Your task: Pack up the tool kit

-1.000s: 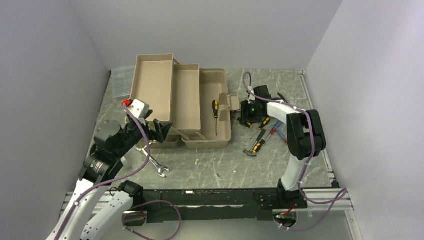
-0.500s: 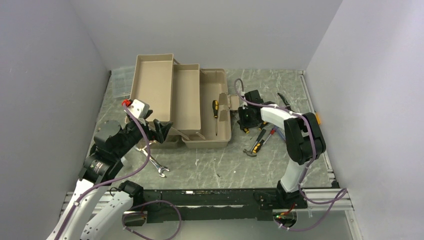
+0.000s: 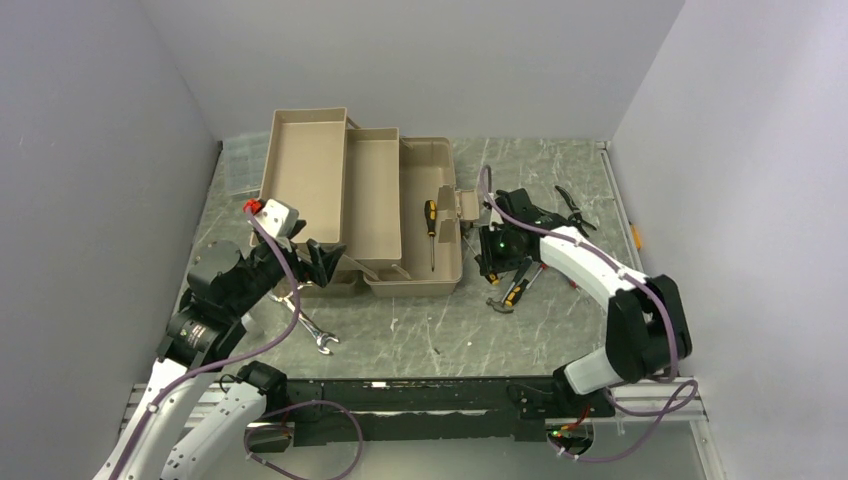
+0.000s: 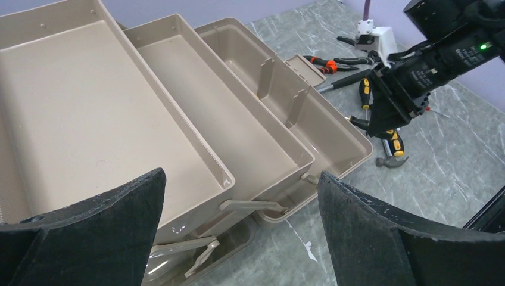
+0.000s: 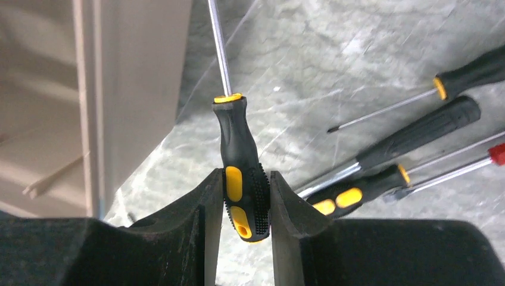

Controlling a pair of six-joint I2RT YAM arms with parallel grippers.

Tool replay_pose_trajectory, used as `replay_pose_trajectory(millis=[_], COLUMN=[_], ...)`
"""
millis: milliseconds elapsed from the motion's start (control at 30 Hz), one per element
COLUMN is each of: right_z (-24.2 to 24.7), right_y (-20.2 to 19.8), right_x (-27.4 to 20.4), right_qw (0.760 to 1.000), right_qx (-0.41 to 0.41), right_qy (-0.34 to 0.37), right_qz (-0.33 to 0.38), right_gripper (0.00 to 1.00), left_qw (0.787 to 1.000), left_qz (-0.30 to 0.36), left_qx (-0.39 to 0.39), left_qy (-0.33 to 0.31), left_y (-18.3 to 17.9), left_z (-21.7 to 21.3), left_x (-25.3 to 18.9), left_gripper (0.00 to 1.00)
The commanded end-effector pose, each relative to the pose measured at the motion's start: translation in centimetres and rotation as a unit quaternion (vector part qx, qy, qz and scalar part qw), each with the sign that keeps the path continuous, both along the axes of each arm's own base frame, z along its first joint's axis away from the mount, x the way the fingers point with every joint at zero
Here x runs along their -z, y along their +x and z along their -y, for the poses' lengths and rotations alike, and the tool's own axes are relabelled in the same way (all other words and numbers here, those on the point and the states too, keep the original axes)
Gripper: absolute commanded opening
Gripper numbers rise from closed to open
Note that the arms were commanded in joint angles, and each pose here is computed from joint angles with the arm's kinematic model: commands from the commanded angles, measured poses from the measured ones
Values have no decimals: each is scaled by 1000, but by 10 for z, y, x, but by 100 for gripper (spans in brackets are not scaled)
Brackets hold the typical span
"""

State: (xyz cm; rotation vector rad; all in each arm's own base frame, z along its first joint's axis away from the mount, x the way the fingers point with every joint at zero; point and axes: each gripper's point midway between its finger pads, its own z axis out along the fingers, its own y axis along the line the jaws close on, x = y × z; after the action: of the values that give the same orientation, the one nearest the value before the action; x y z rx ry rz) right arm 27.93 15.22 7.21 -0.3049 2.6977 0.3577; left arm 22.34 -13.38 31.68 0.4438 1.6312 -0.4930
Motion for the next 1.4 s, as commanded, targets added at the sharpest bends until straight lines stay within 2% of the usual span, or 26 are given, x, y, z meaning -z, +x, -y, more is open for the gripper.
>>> replay_pose_trajectory(millis=[0, 133, 267, 433, 600, 800, 1067, 1167, 1333, 1367], right_z=[-7, 20, 43, 17, -35, -101, -159, -165, -169, -170], right_y=[-28, -25, -5, 26, 55, 79, 104, 111, 117, 118], right_x=[-26, -50, -91, -147, -167, -150, -97, -77, -53, -50], right_qw=[998, 992, 978, 970, 965, 961, 967, 967, 969, 969], right_qx=[21, 123, 195, 169, 126, 107, 128, 137, 147, 147], right_qy=[46, 10, -13, 69, 166, 216, 196, 193, 181, 179], right_qz=[-36, -1, 78, 158, 161, 134, 102, 95, 83, 82], right_gripper=[0, 0, 0, 0, 0, 0, 1, 8, 13, 19], left_qw=[1000, 999, 999, 999, 999, 999, 999, 999, 999, 999], left_qz=[25, 27, 28, 27, 30, 28, 28, 29, 30, 30], left_qx=[11, 11, 14, 14, 11, 11, 8, 8, 6, 6], left_qy=[-13, -13, -15, -14, -15, -14, -13, -13, -12, -13], left_y=[-2, -2, -3, -3, -3, -3, -3, -3, -3, -3], left_z=[4, 4, 4, 4, 3, 3, 2, 2, 1, 1], left_x=[-14, -15, -16, -16, -16, -16, -15, -16, -16, -16], left_gripper=[100, 99, 99, 99, 99, 99, 99, 99, 99, 99])
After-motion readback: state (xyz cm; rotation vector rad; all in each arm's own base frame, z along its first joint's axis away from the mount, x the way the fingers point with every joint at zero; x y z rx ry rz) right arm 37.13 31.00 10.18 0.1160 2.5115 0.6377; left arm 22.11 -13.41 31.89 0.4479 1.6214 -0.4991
